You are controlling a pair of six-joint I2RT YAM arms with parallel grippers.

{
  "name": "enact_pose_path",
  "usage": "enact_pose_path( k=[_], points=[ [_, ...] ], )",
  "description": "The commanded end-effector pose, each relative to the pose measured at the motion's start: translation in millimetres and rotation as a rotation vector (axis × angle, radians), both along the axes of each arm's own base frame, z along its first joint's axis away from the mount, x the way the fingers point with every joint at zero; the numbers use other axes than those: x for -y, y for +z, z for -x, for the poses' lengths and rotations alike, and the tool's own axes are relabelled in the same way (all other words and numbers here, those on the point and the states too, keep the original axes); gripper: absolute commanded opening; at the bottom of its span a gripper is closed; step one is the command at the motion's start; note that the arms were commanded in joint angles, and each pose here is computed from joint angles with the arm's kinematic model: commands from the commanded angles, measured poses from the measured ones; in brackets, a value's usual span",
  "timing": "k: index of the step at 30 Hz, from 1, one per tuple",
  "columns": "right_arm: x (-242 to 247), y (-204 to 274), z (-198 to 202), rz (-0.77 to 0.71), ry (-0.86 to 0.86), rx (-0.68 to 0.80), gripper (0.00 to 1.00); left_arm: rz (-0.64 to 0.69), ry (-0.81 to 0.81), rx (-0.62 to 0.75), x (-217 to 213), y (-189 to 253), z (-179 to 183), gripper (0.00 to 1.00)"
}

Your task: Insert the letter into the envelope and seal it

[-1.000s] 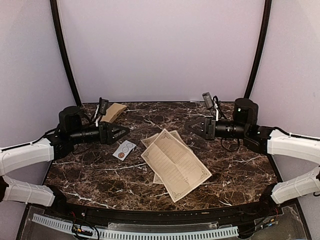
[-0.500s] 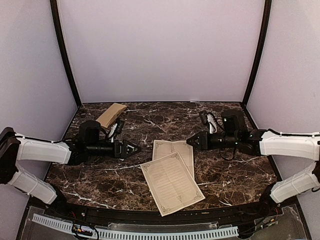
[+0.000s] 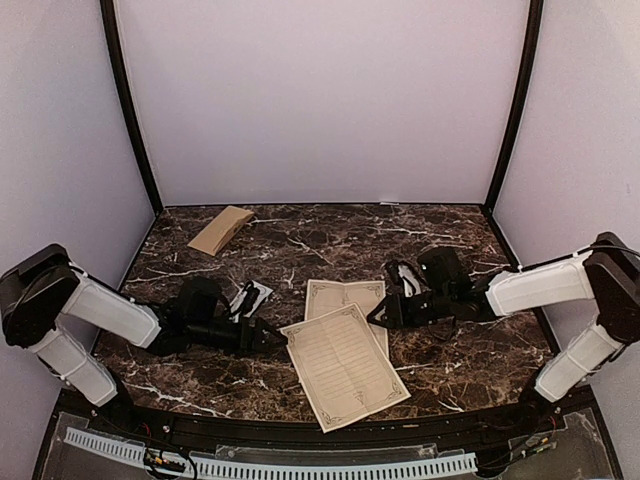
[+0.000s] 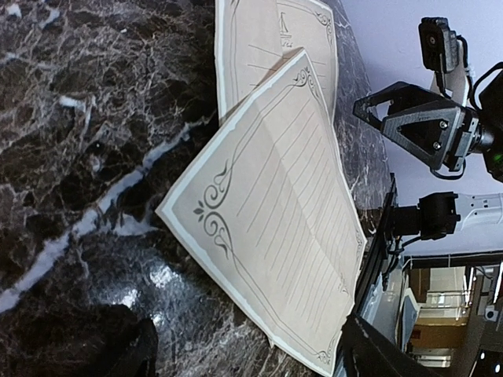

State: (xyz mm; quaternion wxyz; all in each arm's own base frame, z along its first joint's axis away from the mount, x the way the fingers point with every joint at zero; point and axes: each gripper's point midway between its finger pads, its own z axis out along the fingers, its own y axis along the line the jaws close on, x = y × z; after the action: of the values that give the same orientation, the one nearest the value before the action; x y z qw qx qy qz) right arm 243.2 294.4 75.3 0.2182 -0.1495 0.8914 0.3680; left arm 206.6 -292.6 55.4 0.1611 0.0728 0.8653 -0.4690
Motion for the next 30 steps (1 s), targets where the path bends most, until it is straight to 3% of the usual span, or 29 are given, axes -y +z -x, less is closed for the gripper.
enact_pose_path(
  k=[1, 13, 20, 30],
  points=[
    [-16.5, 1.2, -10.0, -0.018, 0.030, 0.019, 0.47, 0.015, 0.004, -0.023, 8.6, -2.5, -0.8, 0.76],
    [-25.8, -28.8, -15.8, 0.013, 0.030, -0.061, 0.46, 0.011, 0.032, -0.059, 17.1, -21.6, -10.9, 0.59],
    [-28.0, -35.2, -10.6, -0.007, 0.041, -0.091, 0.40, 0.037, 0.044, -0.058, 22.8, -23.3, -17.4, 0.51],
    [-31.4, -39.5, -6.5, -0.033, 0.053, -0.120, 0.38, 0.073, 0.044, -0.032, 32.7, -17.3, -26.7, 0.44]
  ],
)
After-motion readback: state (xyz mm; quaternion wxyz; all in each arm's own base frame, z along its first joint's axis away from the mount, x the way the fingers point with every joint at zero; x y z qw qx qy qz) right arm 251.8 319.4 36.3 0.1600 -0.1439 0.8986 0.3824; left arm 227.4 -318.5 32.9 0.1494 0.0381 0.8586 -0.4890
